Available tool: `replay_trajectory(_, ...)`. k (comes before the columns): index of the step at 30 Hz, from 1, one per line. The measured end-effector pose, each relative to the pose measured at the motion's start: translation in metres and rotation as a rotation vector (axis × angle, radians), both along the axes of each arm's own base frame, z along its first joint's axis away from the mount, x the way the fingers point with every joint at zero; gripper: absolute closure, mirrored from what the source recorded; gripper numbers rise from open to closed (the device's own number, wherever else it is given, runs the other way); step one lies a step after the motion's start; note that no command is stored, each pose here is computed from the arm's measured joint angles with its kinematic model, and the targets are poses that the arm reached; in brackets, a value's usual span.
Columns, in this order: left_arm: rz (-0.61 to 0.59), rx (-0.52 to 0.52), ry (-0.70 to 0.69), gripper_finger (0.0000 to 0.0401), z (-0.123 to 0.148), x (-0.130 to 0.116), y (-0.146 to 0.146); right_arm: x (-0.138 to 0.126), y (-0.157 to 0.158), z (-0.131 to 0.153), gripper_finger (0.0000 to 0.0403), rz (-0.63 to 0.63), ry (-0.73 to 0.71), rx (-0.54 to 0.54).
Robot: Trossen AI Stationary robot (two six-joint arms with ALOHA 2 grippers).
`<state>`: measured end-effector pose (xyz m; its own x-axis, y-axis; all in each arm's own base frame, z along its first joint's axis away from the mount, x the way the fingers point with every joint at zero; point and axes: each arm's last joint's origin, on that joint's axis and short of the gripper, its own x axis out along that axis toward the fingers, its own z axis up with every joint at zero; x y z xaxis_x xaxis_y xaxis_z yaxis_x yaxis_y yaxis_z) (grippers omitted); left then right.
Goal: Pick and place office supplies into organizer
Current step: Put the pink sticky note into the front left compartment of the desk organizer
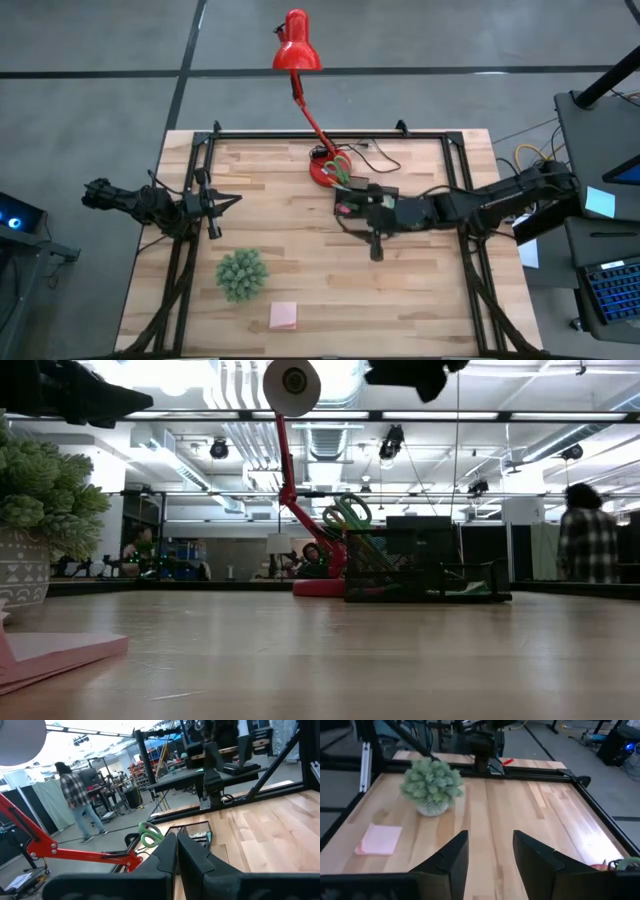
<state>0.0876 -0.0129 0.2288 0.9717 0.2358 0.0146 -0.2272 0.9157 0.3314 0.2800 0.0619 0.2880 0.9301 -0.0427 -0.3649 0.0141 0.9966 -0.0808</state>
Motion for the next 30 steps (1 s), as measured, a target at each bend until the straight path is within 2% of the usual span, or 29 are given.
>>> replay_trajectory(4,0.0,-0.001,-0.004,0.0401,0.0,0.0,0.0,-0.007,0.012,-0.002,0.0264,-0.054,0.029,-0.081)
replay_trajectory(9,-0.015,-0.002,-0.005,0.0401,0.001,0.0,0.0,-0.03,0.006,-0.02,0.03,-0.179,0.026,-0.135)
replay_trajectory(15,-0.153,0.006,-0.039,0.0392,0.004,0.007,-0.006,-0.066,-0.007,-0.05,0.034,-0.178,-0.119,-0.129)
replay_trajectory(18,-0.201,0.039,-0.061,0.0359,0.008,0.015,-0.011,-0.08,-0.013,-0.062,0.0349,-0.197,-0.201,-0.136)
replay_trajectory(21,-0.213,0.043,-0.05,0.031,0.011,0.026,-0.015,-0.092,-0.021,-0.067,0.0353,-0.216,-0.287,-0.146)
replay_trajectory(25,-0.225,-0.024,0.012,0.0246,0.023,0.046,-0.023,-0.104,-0.028,-0.071,0.0353,-0.238,-0.359,-0.152)
replay_trajectory(30,-0.252,-0.085,0.11,0.0218,0.041,0.085,-0.042,-0.112,-0.031,-0.073,0.0354,-0.244,-0.382,-0.154)
